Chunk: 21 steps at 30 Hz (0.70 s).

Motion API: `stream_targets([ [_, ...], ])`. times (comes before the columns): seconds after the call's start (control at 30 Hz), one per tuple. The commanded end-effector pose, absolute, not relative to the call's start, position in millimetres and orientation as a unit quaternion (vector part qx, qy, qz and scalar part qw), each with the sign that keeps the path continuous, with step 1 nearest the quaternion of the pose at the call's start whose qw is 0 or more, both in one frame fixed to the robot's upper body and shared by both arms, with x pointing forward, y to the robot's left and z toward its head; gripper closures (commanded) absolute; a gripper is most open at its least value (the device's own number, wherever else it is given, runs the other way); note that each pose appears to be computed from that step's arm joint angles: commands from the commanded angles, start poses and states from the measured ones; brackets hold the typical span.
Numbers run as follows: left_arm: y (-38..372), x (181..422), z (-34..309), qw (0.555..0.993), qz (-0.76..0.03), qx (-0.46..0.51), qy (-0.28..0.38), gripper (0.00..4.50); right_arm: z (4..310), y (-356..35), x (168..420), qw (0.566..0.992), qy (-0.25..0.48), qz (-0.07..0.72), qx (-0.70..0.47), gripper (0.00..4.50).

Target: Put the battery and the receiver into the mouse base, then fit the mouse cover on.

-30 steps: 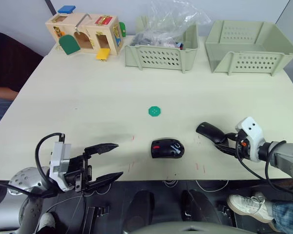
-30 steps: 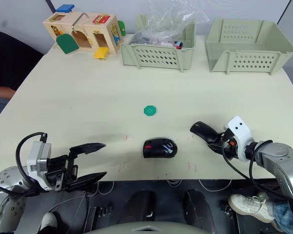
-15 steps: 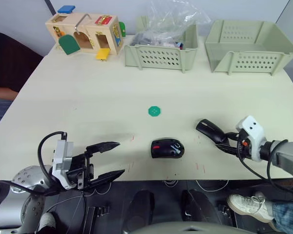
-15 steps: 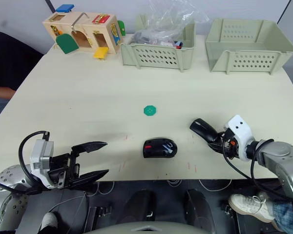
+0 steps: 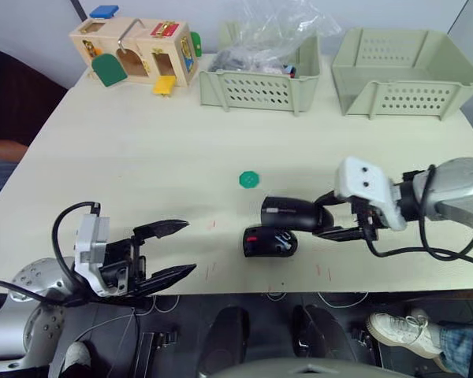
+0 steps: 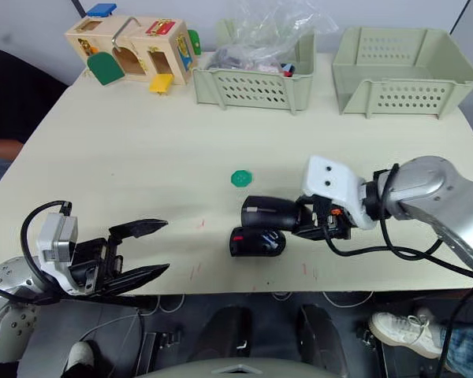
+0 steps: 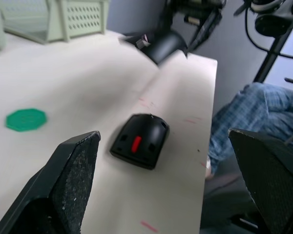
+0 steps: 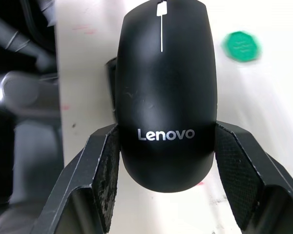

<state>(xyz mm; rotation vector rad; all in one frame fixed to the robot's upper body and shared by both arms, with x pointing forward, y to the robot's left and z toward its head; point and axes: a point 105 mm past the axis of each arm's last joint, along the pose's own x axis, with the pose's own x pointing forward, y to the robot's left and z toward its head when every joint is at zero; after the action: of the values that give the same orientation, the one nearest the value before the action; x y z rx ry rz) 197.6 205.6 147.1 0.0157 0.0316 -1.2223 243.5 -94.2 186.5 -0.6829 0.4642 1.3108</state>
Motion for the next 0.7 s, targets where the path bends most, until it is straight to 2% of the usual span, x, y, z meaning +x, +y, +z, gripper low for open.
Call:
stream_targets([
  [0.03, 211, 197, 157, 0.821, -0.571, 0.017, 0.006, 0.00, 187, -84, 247, 0.692, 0.216, 0.608, -0.322, 2.03],
  [0.27, 222, 194, 160, 0.832, -0.553, 0.029, 0.010, 0.00, 177, -67, 255, 0.662, 0.227, 0.625, -0.344, 2.03],
  [0.7, 228, 181, 146, 0.845, -0.534, 0.026, 0.027, 0.00, 149, -54, 257, 0.647, 0.258, 0.625, -0.353, 2.03],
])
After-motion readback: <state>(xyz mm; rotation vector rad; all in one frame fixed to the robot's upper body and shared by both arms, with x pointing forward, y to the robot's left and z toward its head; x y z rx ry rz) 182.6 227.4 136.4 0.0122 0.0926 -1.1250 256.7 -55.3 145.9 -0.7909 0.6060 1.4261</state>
